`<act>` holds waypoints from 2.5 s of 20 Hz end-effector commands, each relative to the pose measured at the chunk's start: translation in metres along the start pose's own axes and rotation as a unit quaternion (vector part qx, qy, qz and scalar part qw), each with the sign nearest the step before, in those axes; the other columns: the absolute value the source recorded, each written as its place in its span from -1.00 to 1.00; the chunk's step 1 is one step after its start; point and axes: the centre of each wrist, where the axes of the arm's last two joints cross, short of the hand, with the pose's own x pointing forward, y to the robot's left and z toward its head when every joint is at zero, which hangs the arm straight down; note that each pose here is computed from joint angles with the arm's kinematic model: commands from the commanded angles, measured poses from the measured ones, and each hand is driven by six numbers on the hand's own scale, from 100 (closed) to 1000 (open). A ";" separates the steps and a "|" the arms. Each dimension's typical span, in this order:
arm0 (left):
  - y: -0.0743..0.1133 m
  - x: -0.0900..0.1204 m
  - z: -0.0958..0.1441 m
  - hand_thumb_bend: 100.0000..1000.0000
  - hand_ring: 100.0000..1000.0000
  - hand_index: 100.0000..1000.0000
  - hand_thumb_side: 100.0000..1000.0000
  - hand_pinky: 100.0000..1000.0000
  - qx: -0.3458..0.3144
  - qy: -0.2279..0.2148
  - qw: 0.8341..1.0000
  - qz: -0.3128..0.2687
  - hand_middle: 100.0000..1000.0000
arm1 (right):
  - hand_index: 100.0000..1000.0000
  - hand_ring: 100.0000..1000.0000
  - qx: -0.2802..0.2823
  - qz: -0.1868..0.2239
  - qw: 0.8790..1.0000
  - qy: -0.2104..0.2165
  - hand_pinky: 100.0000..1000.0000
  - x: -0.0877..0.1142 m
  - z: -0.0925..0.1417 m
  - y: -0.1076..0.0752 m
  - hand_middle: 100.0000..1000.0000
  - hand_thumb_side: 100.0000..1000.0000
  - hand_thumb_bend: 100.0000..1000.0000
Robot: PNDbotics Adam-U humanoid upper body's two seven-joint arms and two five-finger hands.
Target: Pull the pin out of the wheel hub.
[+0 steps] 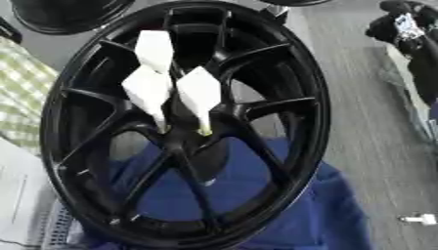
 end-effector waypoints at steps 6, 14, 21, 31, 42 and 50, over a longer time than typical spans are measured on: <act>0.010 0.026 -0.010 0.14 0.27 0.58 -0.48 0.43 -0.006 -0.062 0.998 -0.022 0.32 | 0.52 0.33 0.007 0.016 1.000 -0.018 0.69 0.013 -0.004 -0.004 0.13 0.18 -1.00; 0.004 0.058 -0.014 0.15 0.31 0.60 -0.46 0.46 -0.039 -0.079 0.995 -0.053 0.36 | 0.52 0.33 0.011 0.017 1.000 -0.018 0.69 0.012 -0.004 -0.003 0.13 0.18 -1.00; -0.003 0.078 -0.007 0.13 0.37 0.62 -0.48 0.48 -0.062 -0.075 0.992 -0.077 0.44 | 0.52 0.33 0.012 0.017 1.000 -0.017 0.69 0.011 -0.003 -0.003 0.13 0.18 -1.00; -0.010 0.085 -0.016 0.14 0.35 0.65 -0.53 0.48 -0.054 -0.066 0.993 -0.082 0.51 | 0.52 0.33 0.010 0.015 1.000 -0.017 0.70 0.011 -0.003 -0.002 0.13 0.20 -1.00; -0.017 0.081 -0.018 0.16 0.48 0.68 -0.56 0.53 -0.035 -0.033 0.992 -0.114 0.56 | 0.52 0.33 0.009 0.016 1.000 -0.014 0.70 0.009 -0.002 -0.001 0.13 0.21 -1.00; -0.019 0.083 -0.021 0.16 0.58 0.73 -0.62 0.57 -0.016 -0.028 0.993 -0.114 0.67 | 0.52 0.33 0.007 0.014 1.000 -0.011 0.70 0.008 0.000 -0.001 0.13 0.22 -1.00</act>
